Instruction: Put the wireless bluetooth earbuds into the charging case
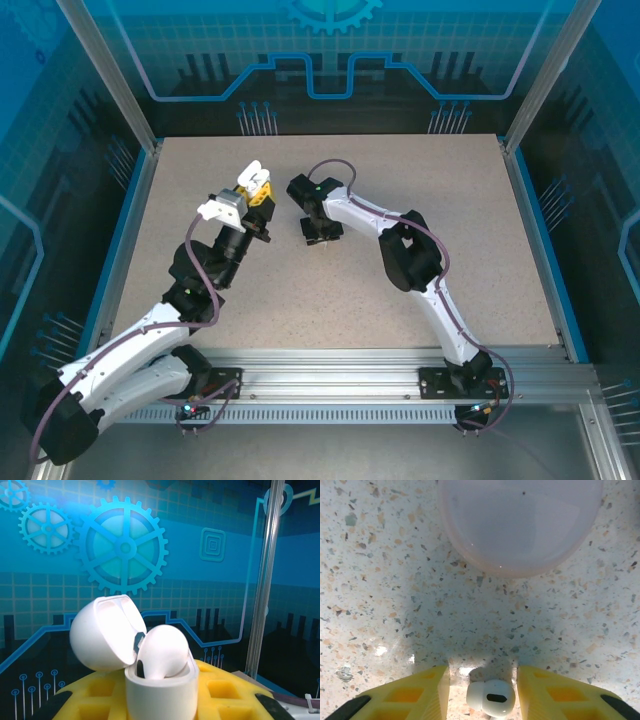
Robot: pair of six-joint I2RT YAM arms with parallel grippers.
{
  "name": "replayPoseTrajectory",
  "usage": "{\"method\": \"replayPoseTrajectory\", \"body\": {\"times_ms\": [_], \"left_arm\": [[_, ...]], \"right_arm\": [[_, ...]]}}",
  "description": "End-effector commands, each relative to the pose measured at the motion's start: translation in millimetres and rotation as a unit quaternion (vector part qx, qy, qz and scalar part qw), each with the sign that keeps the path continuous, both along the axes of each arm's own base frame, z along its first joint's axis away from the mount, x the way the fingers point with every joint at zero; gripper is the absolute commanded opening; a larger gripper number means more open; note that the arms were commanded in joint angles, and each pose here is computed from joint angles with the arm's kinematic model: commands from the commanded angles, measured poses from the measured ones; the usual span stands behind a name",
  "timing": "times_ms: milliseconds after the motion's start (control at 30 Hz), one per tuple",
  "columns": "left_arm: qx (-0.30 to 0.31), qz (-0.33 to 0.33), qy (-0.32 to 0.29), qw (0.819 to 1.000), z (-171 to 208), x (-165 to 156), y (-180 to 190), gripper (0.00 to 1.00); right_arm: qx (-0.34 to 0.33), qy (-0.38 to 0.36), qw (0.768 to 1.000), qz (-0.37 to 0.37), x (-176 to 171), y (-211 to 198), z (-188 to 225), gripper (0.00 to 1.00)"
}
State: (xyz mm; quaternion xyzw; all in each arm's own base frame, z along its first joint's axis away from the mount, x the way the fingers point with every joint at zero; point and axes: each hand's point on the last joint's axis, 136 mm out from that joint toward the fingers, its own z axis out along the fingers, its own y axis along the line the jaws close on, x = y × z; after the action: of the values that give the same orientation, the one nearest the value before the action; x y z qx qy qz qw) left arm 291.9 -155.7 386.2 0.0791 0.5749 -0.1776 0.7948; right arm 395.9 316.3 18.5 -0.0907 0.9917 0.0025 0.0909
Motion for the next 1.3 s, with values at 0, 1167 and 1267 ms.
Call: {"method": "replayPoseTrajectory", "body": {"times_ms": [0, 1167, 1267], "left_arm": [[-0.021, 0.005, -0.011, 1.0, 8, -2, 7, 0.0], [-0.021, -0.008, -0.013, 1.0, 12, -2, 2, 0.0], [-0.019, -0.012, -0.015, 1.0, 13, -2, 0, 0.0]], "right_arm": [[-0.041, 0.011, 0.999, -0.012, -6, -21, -10, 0.38], [-0.009, -0.084, 0.993, 0.077, -1, -32, 53, 0.22], [0.011, -0.121, 0.99, 0.072, -3, -35, 89, 0.22]]}}
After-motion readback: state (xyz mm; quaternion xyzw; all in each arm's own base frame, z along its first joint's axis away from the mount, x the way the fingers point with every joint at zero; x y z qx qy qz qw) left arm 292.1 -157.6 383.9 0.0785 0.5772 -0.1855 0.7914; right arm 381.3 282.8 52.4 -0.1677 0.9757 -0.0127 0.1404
